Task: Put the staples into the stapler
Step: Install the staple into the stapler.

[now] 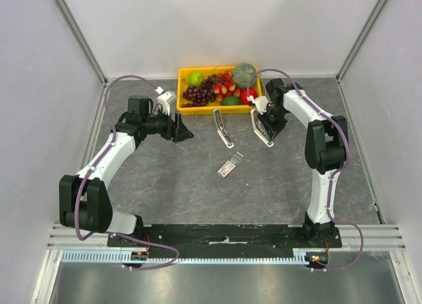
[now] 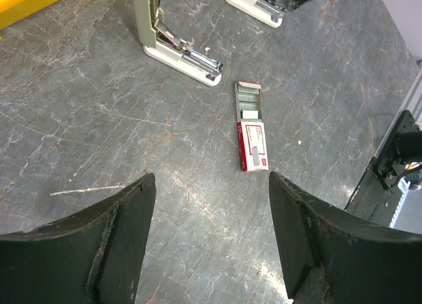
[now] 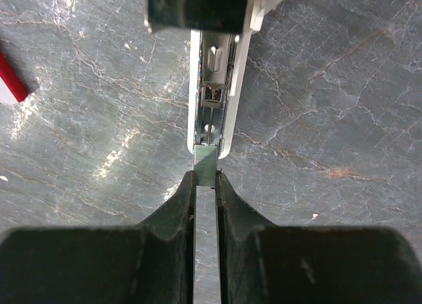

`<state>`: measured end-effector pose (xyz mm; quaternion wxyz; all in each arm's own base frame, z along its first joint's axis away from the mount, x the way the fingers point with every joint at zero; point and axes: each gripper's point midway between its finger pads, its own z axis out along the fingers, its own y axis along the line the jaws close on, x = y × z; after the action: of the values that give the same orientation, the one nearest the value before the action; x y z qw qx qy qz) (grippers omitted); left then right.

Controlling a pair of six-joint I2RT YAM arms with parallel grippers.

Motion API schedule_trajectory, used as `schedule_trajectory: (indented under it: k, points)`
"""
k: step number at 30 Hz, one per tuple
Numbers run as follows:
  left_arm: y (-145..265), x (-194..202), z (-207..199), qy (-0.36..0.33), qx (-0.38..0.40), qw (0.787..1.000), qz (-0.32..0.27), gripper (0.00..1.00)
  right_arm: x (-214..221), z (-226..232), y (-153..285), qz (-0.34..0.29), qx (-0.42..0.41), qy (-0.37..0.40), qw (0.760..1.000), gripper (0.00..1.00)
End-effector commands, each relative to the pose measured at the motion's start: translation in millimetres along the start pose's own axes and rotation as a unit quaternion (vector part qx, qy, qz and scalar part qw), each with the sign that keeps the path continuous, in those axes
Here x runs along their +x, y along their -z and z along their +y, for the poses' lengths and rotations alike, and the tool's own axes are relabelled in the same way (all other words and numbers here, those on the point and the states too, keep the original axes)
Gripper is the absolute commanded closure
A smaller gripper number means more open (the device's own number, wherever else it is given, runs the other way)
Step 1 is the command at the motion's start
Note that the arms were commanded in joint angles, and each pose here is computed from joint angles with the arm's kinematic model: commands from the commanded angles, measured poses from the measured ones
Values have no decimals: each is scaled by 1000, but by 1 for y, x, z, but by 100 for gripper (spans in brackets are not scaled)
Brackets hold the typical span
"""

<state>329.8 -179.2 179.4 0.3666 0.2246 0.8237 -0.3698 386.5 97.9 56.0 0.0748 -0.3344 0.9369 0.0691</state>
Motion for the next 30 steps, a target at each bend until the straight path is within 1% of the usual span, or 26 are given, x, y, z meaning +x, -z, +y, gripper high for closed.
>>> schedule_trajectory:
  k: [1,22,30]
  points:
    - [2,-10,1,-29,2,999,-18,24,-3,-3,-1,0,6,2,1000,96]
    - [2,-10,1,-28,2,999,-18,24,-3,1,-5,7,8,9,1000,96]
    - [2,-9,1,-28,2,999,-17,24,-14,-1,10,-19,18,10,1000,96]
